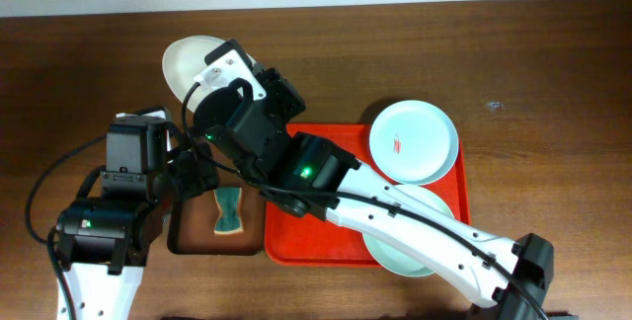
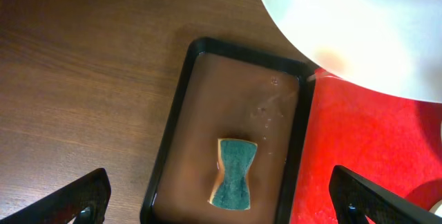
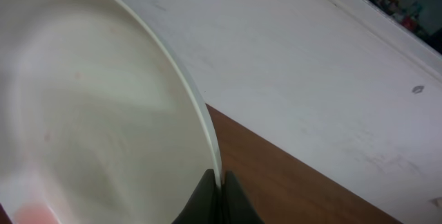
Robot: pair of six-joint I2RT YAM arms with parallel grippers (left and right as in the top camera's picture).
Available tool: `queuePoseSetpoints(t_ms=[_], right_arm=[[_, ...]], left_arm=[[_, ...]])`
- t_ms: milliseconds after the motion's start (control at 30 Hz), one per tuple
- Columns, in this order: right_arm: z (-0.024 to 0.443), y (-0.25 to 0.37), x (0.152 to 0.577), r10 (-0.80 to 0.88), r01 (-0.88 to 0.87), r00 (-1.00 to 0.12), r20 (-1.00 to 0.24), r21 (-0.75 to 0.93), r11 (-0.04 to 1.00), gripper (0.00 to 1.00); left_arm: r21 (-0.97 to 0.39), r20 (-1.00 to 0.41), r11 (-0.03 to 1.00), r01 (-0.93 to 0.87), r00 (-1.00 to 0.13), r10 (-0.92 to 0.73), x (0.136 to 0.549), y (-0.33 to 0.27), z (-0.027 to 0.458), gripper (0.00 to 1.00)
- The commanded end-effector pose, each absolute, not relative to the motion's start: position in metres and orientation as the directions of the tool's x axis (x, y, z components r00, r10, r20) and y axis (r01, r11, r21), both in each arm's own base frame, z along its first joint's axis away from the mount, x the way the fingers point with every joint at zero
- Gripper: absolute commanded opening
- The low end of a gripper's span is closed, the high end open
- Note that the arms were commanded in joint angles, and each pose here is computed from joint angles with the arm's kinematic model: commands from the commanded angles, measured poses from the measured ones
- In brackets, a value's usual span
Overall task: Clean dirty plates on tray and stack at the side
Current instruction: 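Lift the white plate with the right gripper and swing it right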
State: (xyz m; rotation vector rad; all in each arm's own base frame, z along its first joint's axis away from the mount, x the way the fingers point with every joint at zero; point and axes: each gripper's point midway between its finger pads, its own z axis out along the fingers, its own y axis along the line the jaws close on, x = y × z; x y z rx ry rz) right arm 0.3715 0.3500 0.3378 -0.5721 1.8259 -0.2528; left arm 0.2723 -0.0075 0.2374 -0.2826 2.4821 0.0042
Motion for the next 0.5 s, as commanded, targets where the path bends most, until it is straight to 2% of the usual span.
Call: queuePoseSetpoints(t_ms=[0,100,167,267,333,467], right_arm=[[0.369,0.340,0.367,-0.448,-0.216,-0.203,-0.871,-0.406,0.888,0.04],[0.367,0.340,0.367,-0.455,-0.219,-0.209,-0.866,-0.412,0.885,0.04],[0.356,0.333,0.367,-0.454,-0.215,-0.250,-0.855,-0.408,0.887,0.04],[0.316,0.320,0.373,-0.280,-0.235,-0.430,-0.858,-0.193,0.953,0.04],[0.279,0.312,0.377,-0.180,-0.284,-0.605,-0.775,0.000,0.959,0.04],[0.239,0.262,0.386,-0.093,-0.215,-0.790,-0.606,0.133,0.967,0.04]], left_arm=[[-0.066,-0.607,0.973,-0.221,-0.765,-0.215,0.273,-0.004,0.242,0.99],[-0.066,-0.607,0.973,-0.221,-0.765,-0.215,0.273,-0.004,0.242,0.99],[-0.066,-0.607,0.973,-0.222,-0.765,-0.215,0.273,-0.004,0.242,0.99],[-0.066,-0.607,0.973,-0.222,-0.765,-0.215,0.273,-0.004,0.242,0.99],[-0.066,-0.607,0.973,-0.221,-0.765,-0.215,0.273,-0.004,0.242,0.99],[-0.066,-0.607,0.973,-0.222,-0.765,-0.215,0.273,-0.004,0.242,0.99]])
